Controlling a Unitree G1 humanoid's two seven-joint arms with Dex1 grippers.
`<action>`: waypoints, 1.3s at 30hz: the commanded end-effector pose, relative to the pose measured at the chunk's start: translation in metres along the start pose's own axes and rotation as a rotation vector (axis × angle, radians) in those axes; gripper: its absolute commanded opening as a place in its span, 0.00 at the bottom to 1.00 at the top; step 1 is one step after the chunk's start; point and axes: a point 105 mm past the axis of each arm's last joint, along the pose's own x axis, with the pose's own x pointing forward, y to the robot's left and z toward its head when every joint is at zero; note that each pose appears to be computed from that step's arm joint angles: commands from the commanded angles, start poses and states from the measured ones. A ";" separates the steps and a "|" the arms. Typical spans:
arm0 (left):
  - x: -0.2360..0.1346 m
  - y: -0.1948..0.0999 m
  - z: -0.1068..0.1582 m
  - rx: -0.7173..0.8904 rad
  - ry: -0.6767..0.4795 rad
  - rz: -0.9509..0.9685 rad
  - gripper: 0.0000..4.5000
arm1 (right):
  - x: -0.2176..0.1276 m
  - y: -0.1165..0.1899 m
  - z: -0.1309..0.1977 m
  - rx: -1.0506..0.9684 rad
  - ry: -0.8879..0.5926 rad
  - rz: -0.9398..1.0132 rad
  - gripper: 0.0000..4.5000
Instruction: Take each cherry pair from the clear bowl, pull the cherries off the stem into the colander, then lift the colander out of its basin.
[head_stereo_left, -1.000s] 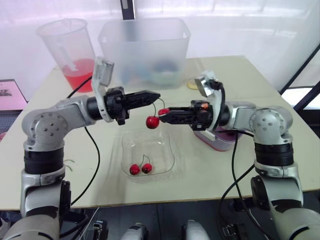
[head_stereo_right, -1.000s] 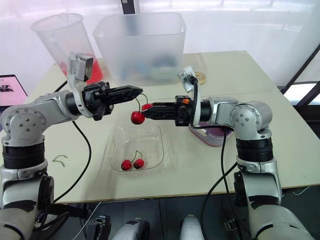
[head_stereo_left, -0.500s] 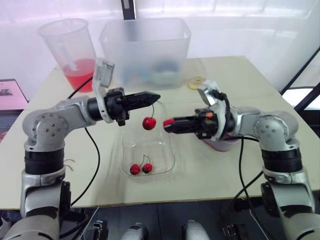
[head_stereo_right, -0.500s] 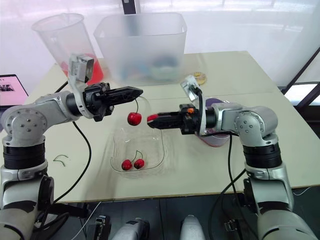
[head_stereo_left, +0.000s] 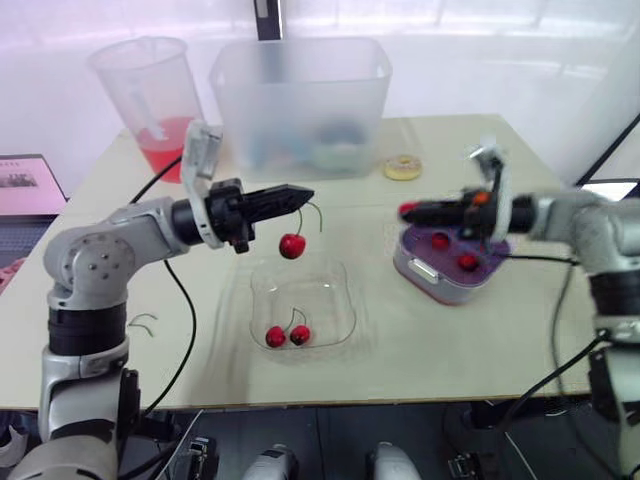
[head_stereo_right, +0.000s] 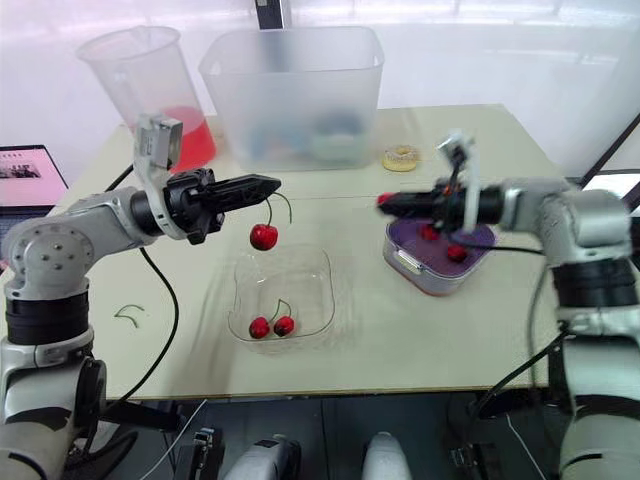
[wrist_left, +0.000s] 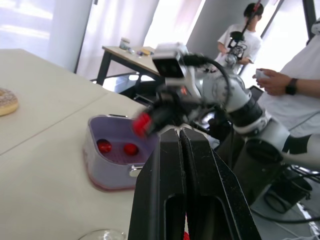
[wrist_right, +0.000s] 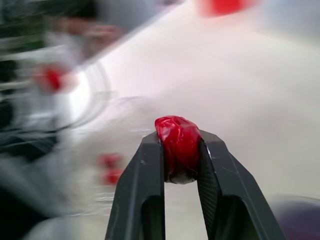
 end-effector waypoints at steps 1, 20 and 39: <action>-0.003 -0.004 0.010 0.058 -0.038 0.013 0.00 | -0.008 -0.032 -0.017 -0.084 0.111 -0.143 0.10; -0.002 -0.008 0.021 0.070 -0.098 0.041 0.00 | 0.002 0.009 0.023 -0.146 0.014 0.079 1.00; 0.006 -0.018 0.023 0.064 -0.096 0.025 0.00 | 0.098 0.151 0.019 0.181 -0.247 0.572 1.00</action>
